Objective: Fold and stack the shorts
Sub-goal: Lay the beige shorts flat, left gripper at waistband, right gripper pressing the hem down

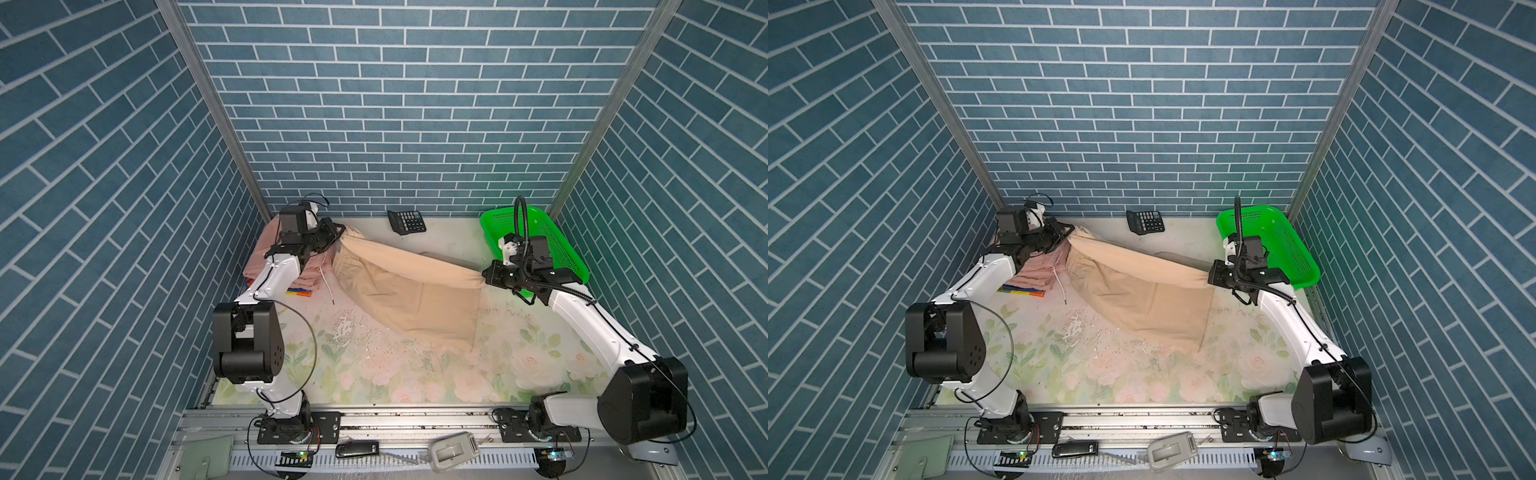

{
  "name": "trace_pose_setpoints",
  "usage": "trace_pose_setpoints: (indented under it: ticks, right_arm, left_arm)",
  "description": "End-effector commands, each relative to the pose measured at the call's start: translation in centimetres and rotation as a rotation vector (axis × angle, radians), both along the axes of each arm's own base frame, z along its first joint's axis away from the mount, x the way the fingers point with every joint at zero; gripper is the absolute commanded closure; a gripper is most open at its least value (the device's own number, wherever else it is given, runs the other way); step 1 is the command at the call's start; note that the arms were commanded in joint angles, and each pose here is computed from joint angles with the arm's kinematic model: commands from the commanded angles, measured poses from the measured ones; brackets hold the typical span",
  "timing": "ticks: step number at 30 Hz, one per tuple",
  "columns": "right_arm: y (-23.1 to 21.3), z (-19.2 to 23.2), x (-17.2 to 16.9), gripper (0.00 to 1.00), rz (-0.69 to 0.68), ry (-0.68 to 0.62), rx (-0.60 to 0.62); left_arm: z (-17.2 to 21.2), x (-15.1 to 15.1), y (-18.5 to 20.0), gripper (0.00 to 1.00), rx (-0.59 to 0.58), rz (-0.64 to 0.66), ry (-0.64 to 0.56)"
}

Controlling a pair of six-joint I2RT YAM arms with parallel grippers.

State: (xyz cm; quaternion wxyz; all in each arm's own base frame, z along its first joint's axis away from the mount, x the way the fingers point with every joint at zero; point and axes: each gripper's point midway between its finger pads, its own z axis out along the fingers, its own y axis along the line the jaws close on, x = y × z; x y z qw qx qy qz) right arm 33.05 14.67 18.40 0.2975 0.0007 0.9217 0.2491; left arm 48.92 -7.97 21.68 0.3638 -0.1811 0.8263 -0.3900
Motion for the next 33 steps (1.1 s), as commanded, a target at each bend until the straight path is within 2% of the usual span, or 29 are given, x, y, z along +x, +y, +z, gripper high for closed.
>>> trace_pose_setpoints:
  ticks: [1,4,6,9,14,16,19,20,22,24,25,27,28,29,30,31,33]
  right_arm:
    - [2.0,-4.5,-5.0,1.0,0.068,0.14,-0.021]
    - [3.0,-9.6,-8.4,1.0,0.075,0.259,-0.016]
    - [3.3,-11.6,-9.8,1.0,0.062,0.299,0.012]
    - [2.7,-14.2,-11.6,1.0,0.042,0.351,-0.019]
    - [1.7,-16.2,-13.4,1.0,0.03,0.4,-0.045]
    - [1.4,-16.6,-13.9,1.0,0.029,0.41,-0.05]
    - [1.2,-17.4,-14.7,1.0,0.043,0.434,-0.068]
    - [1.2,-17.5,-14.8,0.96,0.047,0.438,-0.067]
    - [1.2,-17.2,-15.0,0.87,0.058,0.44,-0.064]
    - [1.1,-16.0,-14.8,0.8,0.074,0.414,-0.085]
    - [0.8,-15.0,-14.5,0.75,0.076,0.39,-0.102]
    - [0.3,-12.8,-13.8,0.63,0.073,0.332,-0.127]
    - [0.0,-11.5,-13.4,0.53,0.067,0.304,-0.13]
    - [-0.3,-10.6,-13.0,0.46,0.057,0.284,-0.129]
    - [-0.7,-9.7,-12.4,0.38,0.04,0.264,-0.12]
    - [-1.2,-9.2,-11.8,0.3,0.018,0.254,-0.108]
    - [-1.8,-8.9,-10.5,0.19,-0.02,0.251,-0.08]
  left_arm:
    - [-7.0,-2.0,1.8,1.0,0.077,-0.005,0.161]
    - [-9.5,-2.7,2.3,1.0,0.088,0.001,0.199]
    - [-10.6,-3.3,2.8,1.0,0.111,0.012,0.219]
    - [-12.0,-4.6,4.0,1.0,0.127,0.05,0.254]
    - [-13.9,-7.1,5.7,1.0,0.137,0.124,0.292]
    - [-14.7,-8.0,6.2,1.0,0.173,0.131,0.316]
    - [-16.0,-8.7,5.7,1.0,0.156,0.111,0.349]
    - [-16.3,-8.8,5.5,1.0,0.143,0.106,0.358]
    - [-16.4,-9.0,5.4,0.87,0.128,0.106,0.366]
    - [-15.4,-8.9,5.2,0.83,0.125,0.097,0.345]
    - [-14.4,-8.8,5.4,0.74,0.139,0.099,0.33]
    - [-12.2,-8.9,6.3,0.6,0.217,0.11,0.307]
    - [-10.8,-8.9,6.9,0.53,0.269,0.12,0.289]
    - [-9.4,-8.8,7.4,0.45,0.306,0.129,0.27]
    - [-7.9,-8.8,7.9,0.31,0.34,0.142,0.251]
    - [-6.5,-8.7,7.9,0.04,0.358,0.147,0.232]
    - [-4.2,-8.3,6.4,0.0,0.357,0.121,0.178]
